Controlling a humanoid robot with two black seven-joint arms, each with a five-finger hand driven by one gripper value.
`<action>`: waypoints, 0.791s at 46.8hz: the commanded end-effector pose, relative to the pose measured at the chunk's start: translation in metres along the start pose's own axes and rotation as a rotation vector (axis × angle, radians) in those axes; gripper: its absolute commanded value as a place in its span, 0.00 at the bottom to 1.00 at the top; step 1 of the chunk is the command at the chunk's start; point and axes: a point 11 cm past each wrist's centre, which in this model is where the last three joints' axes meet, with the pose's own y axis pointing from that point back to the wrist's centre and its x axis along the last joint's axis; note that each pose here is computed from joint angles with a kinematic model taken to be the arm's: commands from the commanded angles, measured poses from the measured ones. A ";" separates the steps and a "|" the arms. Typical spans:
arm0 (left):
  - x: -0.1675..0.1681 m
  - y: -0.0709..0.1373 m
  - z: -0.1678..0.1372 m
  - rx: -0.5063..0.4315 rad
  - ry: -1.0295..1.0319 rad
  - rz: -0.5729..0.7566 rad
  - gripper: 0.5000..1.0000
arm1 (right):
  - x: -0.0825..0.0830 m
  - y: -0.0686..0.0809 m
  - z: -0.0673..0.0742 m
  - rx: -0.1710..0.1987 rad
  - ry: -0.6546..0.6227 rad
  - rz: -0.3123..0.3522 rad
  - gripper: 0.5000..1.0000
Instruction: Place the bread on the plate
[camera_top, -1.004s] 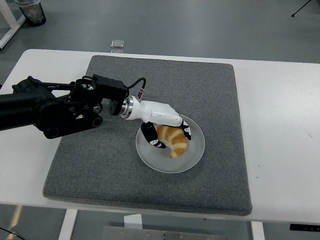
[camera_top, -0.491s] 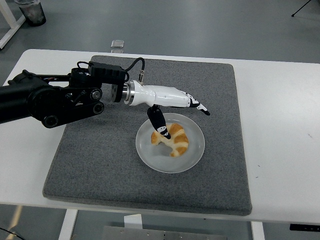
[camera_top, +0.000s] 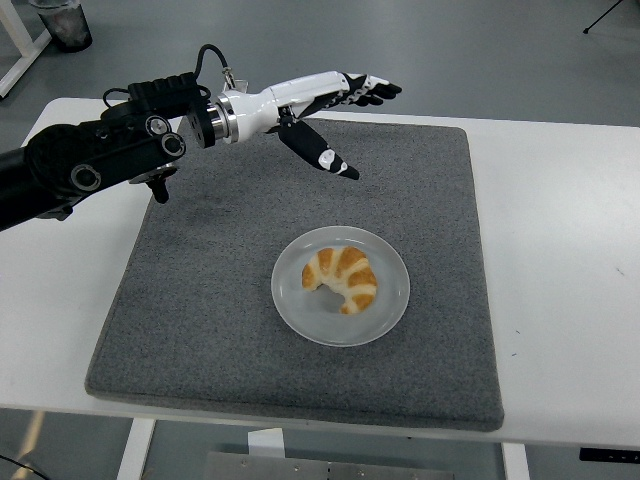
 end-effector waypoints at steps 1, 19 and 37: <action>0.015 0.003 -0.004 0.001 0.093 0.077 0.99 | 0.000 0.000 0.000 0.000 0.000 0.000 0.90; 0.073 0.030 -0.033 -0.023 0.517 0.409 0.99 | 0.000 0.000 0.000 0.000 0.000 0.000 0.90; 0.085 0.061 -0.068 -0.031 0.819 0.600 0.99 | 0.000 0.000 0.000 0.000 0.000 0.000 0.90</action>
